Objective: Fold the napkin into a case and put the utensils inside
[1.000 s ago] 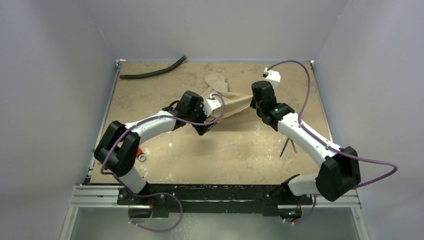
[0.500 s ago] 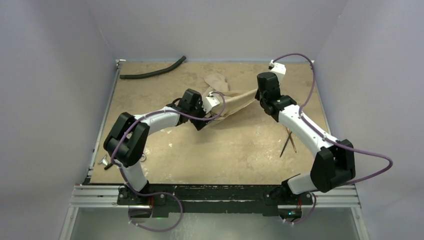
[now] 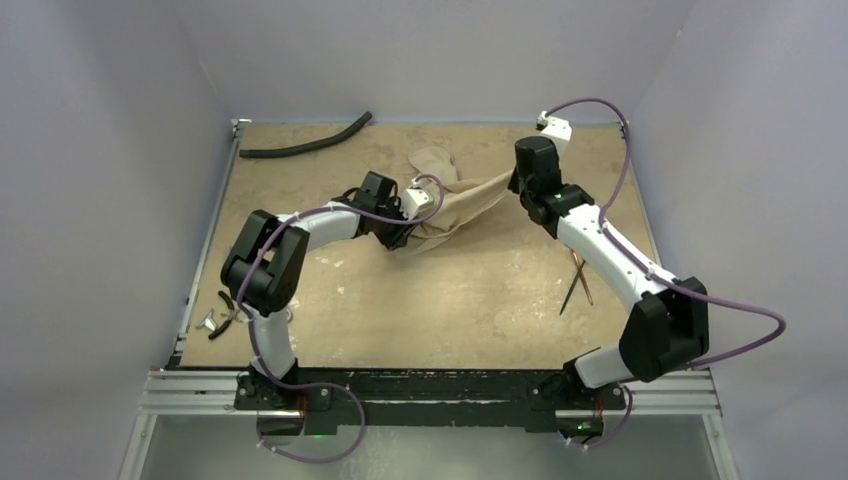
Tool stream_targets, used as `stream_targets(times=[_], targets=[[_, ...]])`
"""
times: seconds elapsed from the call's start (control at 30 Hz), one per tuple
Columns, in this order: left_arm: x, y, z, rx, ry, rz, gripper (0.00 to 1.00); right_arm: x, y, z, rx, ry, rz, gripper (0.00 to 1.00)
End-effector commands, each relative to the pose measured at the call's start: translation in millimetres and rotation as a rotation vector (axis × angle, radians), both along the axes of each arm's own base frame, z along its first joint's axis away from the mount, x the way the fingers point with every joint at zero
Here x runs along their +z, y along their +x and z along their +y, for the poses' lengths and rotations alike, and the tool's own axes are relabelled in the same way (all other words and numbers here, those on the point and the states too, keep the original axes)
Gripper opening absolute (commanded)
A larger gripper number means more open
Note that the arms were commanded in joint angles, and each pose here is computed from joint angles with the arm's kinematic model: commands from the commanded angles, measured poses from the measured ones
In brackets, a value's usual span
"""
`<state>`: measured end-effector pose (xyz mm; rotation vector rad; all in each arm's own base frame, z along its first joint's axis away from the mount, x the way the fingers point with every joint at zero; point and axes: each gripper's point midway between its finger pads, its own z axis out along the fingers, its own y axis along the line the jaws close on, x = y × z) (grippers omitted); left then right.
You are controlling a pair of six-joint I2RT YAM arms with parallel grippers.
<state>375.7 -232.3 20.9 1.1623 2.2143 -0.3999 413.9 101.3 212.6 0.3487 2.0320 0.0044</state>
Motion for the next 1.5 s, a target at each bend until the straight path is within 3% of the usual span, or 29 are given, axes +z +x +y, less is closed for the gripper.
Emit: stream_targets(times=[0.0,0.13,0.27,0.43,0.57,0.77,0.93,1.1,1.27,1.47], targets=[[15.0,-2.5,-3.5,-0.021,-0.035,0.018,0.22,44.5,11.0,-1.7,-0.002,0.020,-0.101,0.00],[55.4,12.8,7.8,0.043,-0.031,-0.071,0.00,67.8,8.0,-2.4,0.000,0.041,-0.146,0.00],[149.9,29.7,18.0,0.110,-0.060,-0.256,0.00,111.6,0.6,-13.2,-0.030,0.035,-0.240,0.00],[287.1,22.1,45.9,0.183,-0.097,-0.541,0.00,178.4,-31.9,-18.2,-0.017,0.060,-0.357,0.00],[384.2,-7.3,81.6,0.252,-0.099,-0.743,0.00,230.4,-71.6,-19.1,0.030,0.087,-0.445,0.00],[461.9,-70.1,114.3,0.245,-0.127,-0.880,0.00,298.4,-135.8,-30.6,0.114,0.149,-0.558,0.00],[487.0,-125.0,120.9,0.142,-0.151,-0.835,0.00,341.9,-182.8,-41.7,0.191,0.192,-0.614,0.00],[472.3,-145.9,124.9,0.085,-0.127,-0.812,0.00,335.2,-191.7,-38.6,0.216,0.230,-0.576,0.00],[438.8,-124.0,136.7,0.161,-0.036,-0.815,0.00,282.3,-160.4,-26.2,0.179,0.199,-0.457,0.00],[376.7,-58.8,160.2,0.293,0.239,-0.855,0.00,220.5,-115.4,-9.7,0.137,0.137,-0.354,0.00]])
